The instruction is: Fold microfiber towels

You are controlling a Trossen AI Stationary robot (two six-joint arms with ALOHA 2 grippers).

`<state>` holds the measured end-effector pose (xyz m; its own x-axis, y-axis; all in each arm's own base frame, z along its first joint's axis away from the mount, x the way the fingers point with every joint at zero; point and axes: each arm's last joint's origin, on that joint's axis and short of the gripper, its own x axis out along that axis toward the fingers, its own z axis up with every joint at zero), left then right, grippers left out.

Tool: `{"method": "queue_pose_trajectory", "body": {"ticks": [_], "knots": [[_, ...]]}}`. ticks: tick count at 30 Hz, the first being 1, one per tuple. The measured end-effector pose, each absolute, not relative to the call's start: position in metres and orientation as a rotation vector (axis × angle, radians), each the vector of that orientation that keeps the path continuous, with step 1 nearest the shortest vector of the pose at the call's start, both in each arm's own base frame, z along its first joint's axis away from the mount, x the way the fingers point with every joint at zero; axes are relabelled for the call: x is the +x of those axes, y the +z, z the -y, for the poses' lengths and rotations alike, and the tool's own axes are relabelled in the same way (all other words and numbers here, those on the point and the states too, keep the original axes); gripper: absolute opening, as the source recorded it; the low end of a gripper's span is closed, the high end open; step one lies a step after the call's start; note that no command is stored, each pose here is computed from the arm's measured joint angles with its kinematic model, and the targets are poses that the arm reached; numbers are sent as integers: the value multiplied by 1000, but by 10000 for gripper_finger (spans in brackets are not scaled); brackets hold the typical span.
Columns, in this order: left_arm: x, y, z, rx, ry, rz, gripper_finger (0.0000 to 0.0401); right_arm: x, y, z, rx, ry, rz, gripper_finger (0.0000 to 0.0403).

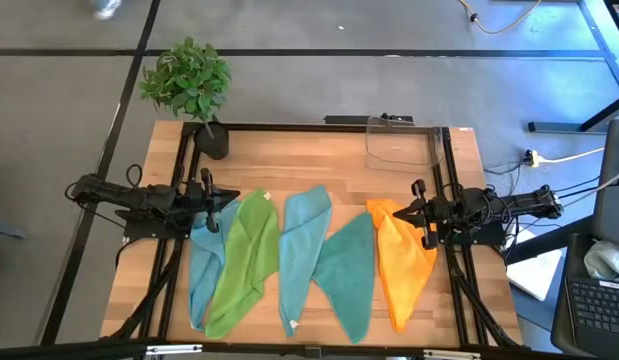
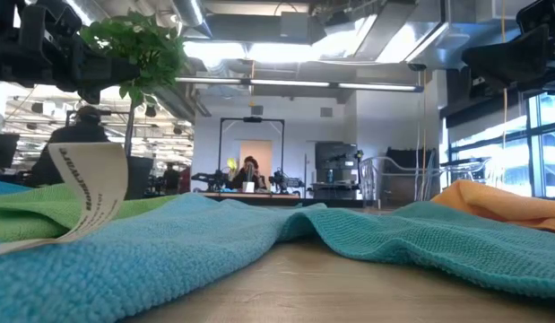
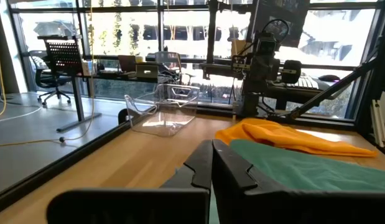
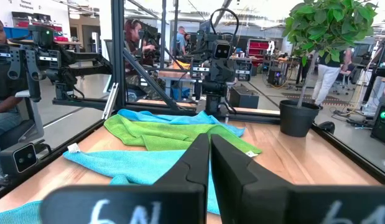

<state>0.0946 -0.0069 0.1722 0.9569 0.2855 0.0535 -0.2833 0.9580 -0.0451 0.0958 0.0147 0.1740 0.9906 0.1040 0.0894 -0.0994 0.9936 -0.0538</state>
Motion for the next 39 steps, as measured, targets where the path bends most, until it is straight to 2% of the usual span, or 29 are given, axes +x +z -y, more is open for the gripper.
{"method": "queue_pose_trajectory", "body": {"ticks": [13,20,24,29,34,39], "knots": [[95,172,7,-37,289,60,0,96,174,-15,-52,102,92,19],[95,172,7,-37,289,60,0,96,177,-13,-367,18,127,19],[95,172,7,-22,290,57,0,96,176,-13,-373,19,119,19],[94,172,6,137,313,33,0,96,175,-13,-380,21,107,19],[94,172,5,215,377,13,0,96,175,-12,-332,6,106,19],[94,172,6,148,342,30,0,96,176,-12,-16,14,107,19]]}}
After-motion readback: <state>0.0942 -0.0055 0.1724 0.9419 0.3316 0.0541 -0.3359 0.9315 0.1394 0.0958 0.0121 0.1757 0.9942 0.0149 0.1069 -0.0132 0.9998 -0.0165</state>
